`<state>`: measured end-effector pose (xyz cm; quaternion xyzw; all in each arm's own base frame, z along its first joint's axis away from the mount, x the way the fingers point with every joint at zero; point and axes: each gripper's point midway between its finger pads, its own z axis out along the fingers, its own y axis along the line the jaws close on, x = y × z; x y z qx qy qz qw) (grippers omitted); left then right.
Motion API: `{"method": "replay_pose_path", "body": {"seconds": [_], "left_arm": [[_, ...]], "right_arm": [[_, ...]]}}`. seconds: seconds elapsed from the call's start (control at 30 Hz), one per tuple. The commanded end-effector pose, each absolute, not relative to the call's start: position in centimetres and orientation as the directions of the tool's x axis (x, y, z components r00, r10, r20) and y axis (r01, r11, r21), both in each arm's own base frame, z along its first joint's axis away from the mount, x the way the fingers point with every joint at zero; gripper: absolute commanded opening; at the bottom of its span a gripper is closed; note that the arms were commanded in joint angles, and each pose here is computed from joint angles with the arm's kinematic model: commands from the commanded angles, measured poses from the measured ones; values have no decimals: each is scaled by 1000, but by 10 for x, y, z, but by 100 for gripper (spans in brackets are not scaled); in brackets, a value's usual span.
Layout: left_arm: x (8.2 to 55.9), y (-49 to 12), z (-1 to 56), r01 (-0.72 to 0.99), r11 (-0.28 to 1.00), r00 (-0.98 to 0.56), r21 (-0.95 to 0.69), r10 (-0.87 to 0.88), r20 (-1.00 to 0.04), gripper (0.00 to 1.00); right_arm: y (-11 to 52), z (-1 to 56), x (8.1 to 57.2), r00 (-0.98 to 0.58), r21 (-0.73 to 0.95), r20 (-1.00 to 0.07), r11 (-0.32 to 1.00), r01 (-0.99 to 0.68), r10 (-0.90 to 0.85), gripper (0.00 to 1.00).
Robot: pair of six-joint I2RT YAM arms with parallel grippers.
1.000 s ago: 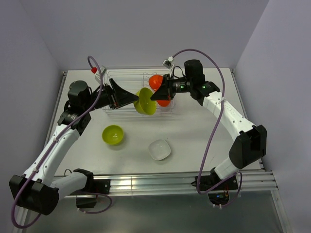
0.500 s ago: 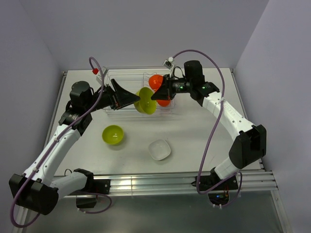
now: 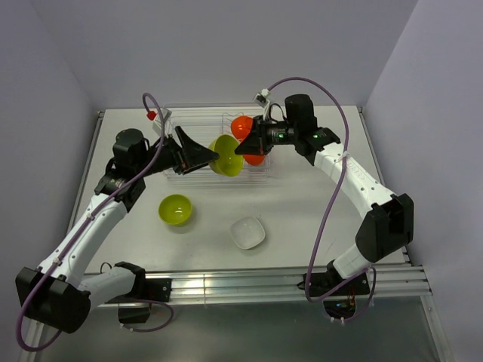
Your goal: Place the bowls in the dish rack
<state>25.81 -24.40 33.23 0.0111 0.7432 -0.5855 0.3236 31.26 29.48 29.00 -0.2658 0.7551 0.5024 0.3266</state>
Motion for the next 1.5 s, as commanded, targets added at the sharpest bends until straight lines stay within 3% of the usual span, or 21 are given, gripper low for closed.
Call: {"method": "replay_pose_path", "body": {"seconds": [0.0, 0.63, 1.03, 1.3, 1.43, 1.47], "left_arm": [[260, -245, 335, 401, 317, -782, -860, -370, -501, 94], [264, -248, 327, 376, 321, -791, -869, -377, -481, 77], [265, -248, 323, 369, 330, -794, -869, -374, -479, 81], [264, -248, 320, 375, 330, -794, -866, -369, -484, 58], [266, -248, 320, 373, 338, -790, -864, -373, -487, 39], [267, -247, 319, 372, 343, -786, -862, -377, -489, 29]], "right_arm": [[297, 311, 313, -593, 538, -803, 359, -763, -57, 0], [299, 304, 315, -591, 522, -803, 396, -756, -71, 0], [301, 303, 316, -578, 496, -812, 426, -757, -82, 0], [302, 304, 315, -577, 495, -812, 420, -761, -89, 0], [303, 303, 314, -577, 491, -811, 422, -762, -98, 0], [303, 302, 313, -579, 493, -809, 419, -763, -102, 0]]}}
